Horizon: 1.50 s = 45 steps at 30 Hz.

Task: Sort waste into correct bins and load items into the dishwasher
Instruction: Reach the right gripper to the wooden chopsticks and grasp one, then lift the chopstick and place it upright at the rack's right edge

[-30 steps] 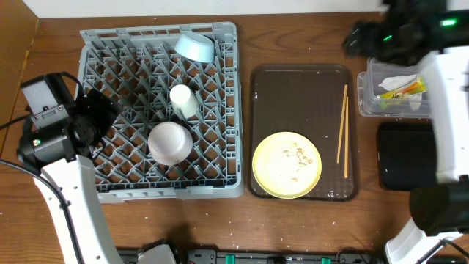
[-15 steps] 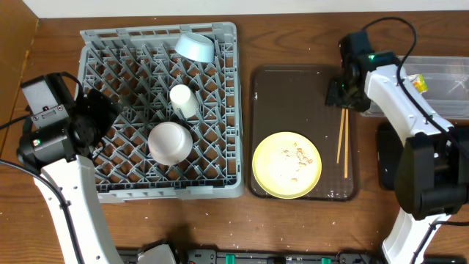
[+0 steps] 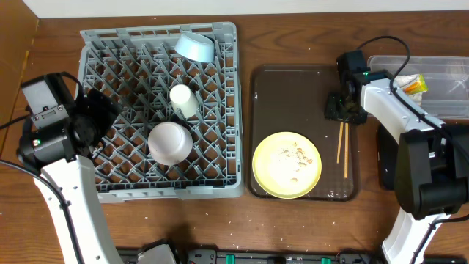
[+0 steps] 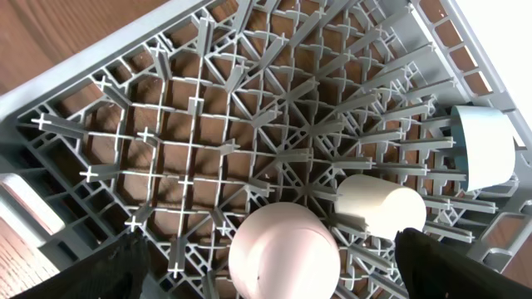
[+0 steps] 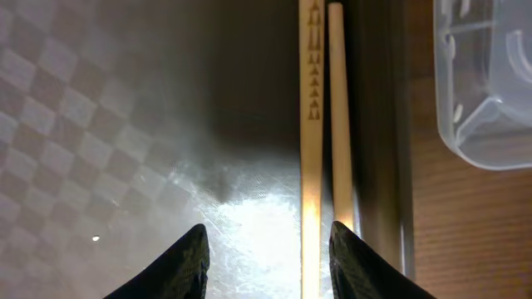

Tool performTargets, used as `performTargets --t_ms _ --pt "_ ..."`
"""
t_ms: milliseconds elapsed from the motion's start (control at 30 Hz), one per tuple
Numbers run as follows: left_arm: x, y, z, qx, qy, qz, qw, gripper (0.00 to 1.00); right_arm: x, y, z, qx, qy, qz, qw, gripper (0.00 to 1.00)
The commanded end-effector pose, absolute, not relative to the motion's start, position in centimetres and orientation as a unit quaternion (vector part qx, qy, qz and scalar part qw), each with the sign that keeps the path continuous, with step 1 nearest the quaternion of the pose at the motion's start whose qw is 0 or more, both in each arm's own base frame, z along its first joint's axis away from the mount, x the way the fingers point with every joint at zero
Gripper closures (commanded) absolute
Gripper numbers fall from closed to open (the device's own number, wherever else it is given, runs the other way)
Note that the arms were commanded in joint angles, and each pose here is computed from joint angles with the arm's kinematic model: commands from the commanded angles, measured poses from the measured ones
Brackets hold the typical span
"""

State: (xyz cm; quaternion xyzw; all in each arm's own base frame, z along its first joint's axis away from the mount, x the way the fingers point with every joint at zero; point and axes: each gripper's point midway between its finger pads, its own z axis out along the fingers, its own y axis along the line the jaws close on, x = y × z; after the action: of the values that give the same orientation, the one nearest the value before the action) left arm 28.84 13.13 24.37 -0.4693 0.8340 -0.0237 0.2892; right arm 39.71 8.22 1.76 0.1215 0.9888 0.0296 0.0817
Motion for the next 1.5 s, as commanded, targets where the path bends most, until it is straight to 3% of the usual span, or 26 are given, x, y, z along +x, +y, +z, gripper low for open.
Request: performTargets --t_ms 0,267,533,600,767,900,1067,1233,1467 --pt "28.8 13.4 24.5 -0.476 0.83 -0.019 0.29 0.05 39.5 8.6 1.1 0.125 0.989 0.043 0.069 0.55" --pt "28.8 13.4 24.5 -0.476 0.83 -0.019 0.29 0.04 38.6 8.2 0.1 0.123 0.99 0.032 0.054 0.53" --pt "28.8 13.4 24.5 -0.476 0.83 -0.019 0.29 0.04 37.8 8.2 -1.7 0.12 0.992 0.027 0.027 0.57" --pt "28.8 13.4 24.5 -0.476 0.83 -0.019 0.29 0.04 37.7 8.2 -1.8 0.12 0.992 0.027 0.026 0.62" --pt "28.8 13.4 24.5 -0.476 0.83 -0.019 0.29 0.04 37.8 8.2 -1.8 0.121 0.992 0.027 0.027 0.99" --pt "28.8 13.4 24.5 -0.476 0.83 -0.019 0.29 0.04 38.5 8.4 -1.0 0.12 0.992 0.032 0.033 0.99" --pt "28.8 13.4 24.5 -0.476 0.83 -0.019 0.29 0.04 41.0 9.7 2.4 0.117 0.99 0.064 0.054 0.99" --pt "28.8 13.4 24.5 -0.476 0.83 -0.019 0.29 0.04 45.0 11.0 9.7 0.106 0.984 0.095 0.109 0.99" --pt "28.8 13.4 24.5 -0.476 0.83 -0.019 0.29 0.04 48.7 19.7 18.3 0.031 0.937 0.294 0.186 0.99"
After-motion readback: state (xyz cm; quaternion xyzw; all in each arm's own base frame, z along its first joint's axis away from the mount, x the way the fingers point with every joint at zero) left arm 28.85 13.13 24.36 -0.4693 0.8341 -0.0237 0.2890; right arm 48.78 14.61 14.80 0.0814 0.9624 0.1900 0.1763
